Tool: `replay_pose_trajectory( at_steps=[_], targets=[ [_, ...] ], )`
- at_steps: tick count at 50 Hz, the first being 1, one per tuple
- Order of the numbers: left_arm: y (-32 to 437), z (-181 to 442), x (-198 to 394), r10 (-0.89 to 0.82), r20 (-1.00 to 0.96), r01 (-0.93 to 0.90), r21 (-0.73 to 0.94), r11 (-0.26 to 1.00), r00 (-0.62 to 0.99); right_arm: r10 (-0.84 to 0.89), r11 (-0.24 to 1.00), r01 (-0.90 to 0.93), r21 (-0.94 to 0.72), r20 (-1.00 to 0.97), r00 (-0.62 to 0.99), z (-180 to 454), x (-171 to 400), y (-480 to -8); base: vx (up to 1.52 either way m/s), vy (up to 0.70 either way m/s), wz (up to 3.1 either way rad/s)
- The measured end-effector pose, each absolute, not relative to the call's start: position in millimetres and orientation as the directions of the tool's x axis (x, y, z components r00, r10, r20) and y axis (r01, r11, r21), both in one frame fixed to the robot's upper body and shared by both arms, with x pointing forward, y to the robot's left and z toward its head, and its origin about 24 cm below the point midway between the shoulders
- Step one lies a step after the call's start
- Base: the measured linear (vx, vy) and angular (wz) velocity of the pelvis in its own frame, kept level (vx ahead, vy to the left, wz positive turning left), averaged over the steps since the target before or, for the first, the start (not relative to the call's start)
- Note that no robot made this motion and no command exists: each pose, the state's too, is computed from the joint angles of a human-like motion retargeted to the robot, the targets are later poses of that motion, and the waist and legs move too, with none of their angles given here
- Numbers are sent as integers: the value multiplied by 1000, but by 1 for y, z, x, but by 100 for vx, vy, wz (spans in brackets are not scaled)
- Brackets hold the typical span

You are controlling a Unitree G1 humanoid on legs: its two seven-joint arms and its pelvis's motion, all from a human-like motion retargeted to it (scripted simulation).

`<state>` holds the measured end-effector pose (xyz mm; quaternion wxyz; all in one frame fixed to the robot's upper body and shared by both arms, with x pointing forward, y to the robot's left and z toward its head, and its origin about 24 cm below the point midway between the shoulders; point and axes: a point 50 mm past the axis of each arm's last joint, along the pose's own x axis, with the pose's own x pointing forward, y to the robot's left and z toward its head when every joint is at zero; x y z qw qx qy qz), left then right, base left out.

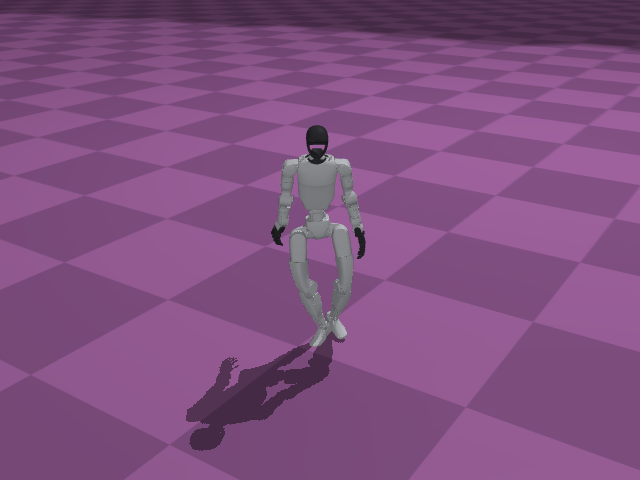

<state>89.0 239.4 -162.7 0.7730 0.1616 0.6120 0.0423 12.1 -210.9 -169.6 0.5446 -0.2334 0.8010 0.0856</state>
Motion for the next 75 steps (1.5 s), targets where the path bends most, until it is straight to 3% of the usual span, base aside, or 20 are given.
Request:
replay_pose_trajectory(
  at_steps=[7, 20, 26, 36, 40, 48, 57, 65, 75],
  targets=[
    [247, -164, 70, 286, -939, 125, 312, 942, 188, -199, 909, -418, -12, -892, -407, -166, -2, -212, 29, -16, -107],
    [218, -176, 26, 198, -978, 192, 208, 959, 66, -212, 867, -480, -130, -970, -120, -167, 76, -210, 9, -8, -124],
    [205, -179, 13, 156, -987, 247, 162, 956, 41, -194, 855, -505, -122, -977, -92, -167, 83, -207, 4, 61, -70],
    [232, -174, 7, 240, -971, 286, 224, 932, -23, -212, 837, -525, -155, -976, -50, -168, 86, -198, 26, 1, -147],
    [252, -168, 22, 308, -951, 260, 299, 918, 6, -217, 854, -503, -131, -969, -116, -172, 59, -197, 21, -7, -123],
    [247, -167, 54, 323, -936, 81, 336, 938, 139, -209, 916, -400, -29, -885, -416, -167, -22, -204, 36, -6, -91],
    [250, -166, 54, 324, -930, 227, 358, 906, 172, -109, 959, -276, 65, -815, -570, -160, -65, -194, 57, -24, -99],
    [226, -174, 25, 277, -959, 289, 282, 915, 61, -134, 943, -333, 18, -893, -430, -168, -15, -195, 52, -10, -82],
    [211, -176, 44, 279, -953, 228, 298, 927, 115, -208, 889, -443, -119, -966, -157, -170, 62, -197, 27, 29, 65]
  ],
)
